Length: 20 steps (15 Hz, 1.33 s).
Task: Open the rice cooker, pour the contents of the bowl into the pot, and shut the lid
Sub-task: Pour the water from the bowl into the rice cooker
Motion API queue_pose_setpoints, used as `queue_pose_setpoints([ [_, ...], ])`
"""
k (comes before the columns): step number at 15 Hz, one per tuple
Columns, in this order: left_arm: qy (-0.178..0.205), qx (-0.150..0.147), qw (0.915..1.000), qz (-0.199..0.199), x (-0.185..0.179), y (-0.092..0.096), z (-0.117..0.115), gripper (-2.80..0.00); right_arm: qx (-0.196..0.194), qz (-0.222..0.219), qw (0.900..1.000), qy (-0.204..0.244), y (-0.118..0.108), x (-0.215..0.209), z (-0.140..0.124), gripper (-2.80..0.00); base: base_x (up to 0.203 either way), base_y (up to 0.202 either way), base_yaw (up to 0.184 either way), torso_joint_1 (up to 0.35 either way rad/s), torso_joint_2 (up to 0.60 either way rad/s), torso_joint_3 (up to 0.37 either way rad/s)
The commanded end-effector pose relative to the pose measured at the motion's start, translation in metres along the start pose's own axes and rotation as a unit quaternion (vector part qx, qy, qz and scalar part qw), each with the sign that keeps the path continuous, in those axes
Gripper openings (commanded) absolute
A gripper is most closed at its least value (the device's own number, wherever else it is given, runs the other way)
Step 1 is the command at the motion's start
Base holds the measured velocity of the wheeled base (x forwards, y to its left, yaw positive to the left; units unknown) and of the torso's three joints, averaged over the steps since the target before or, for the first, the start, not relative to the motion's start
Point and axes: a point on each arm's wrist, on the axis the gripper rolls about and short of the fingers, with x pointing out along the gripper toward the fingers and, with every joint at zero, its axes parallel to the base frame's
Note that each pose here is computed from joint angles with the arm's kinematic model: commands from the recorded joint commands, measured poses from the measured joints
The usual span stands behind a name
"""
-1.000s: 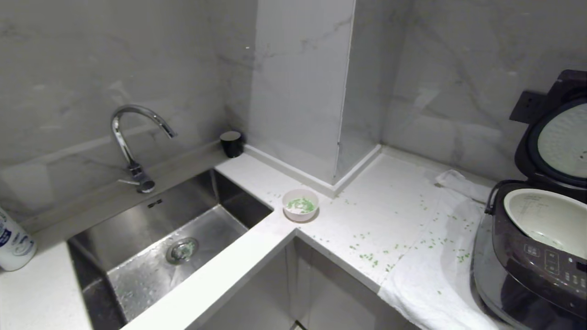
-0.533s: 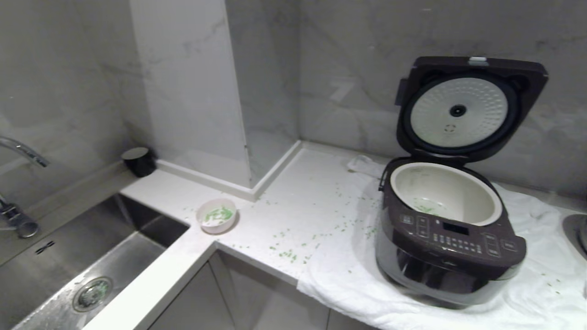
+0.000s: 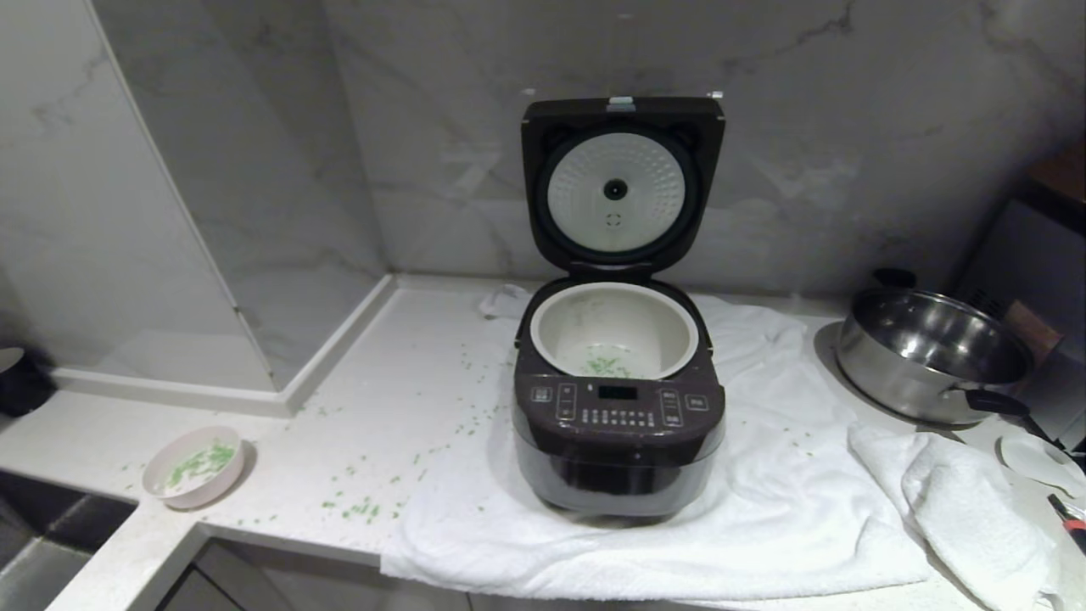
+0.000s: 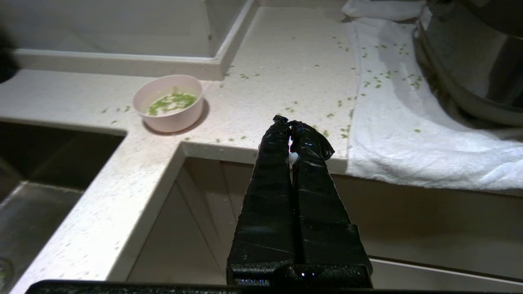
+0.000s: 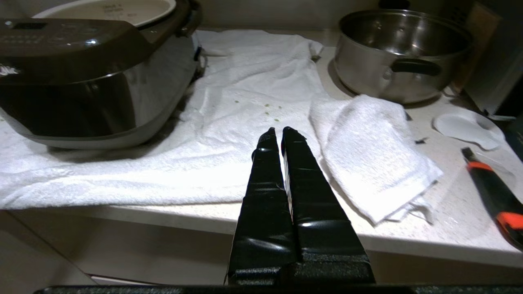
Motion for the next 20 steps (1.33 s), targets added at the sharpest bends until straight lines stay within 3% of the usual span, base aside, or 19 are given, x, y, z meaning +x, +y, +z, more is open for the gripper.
queue_pose_setpoints([
  [1, 0.0, 0.0, 1.0, 0.0, 0.0, 0.0, 0.0003, -2.8, 0.0, 0.001, 1.0, 0.001, 0.0, 0.0001, -0.0008, -2.8, -0.002, -0.001, -0.081, -0.001, 0.0, 0.001],
  [7, 0.0, 0.016, 0.9999, -0.002, 0.0, -0.0002, 0.0003, -2.8, 0.0, 0.001, 1.0, 0.001, 0.0, 0.0001, -0.0008, -2.8, 0.011, 0.0, -0.001, -0.001, 0.0, 0.001],
  [20, 0.0, 0.008, 1.0, -0.002, 0.0, -0.0001, 0.0003, -2.8, 0.0, 0.001, 1.0, 0.001, 0.0, 0.0001, -0.0009, -2.8, 0.188, 0.0, 0.002, 0.004, 0.0, 0.003],
])
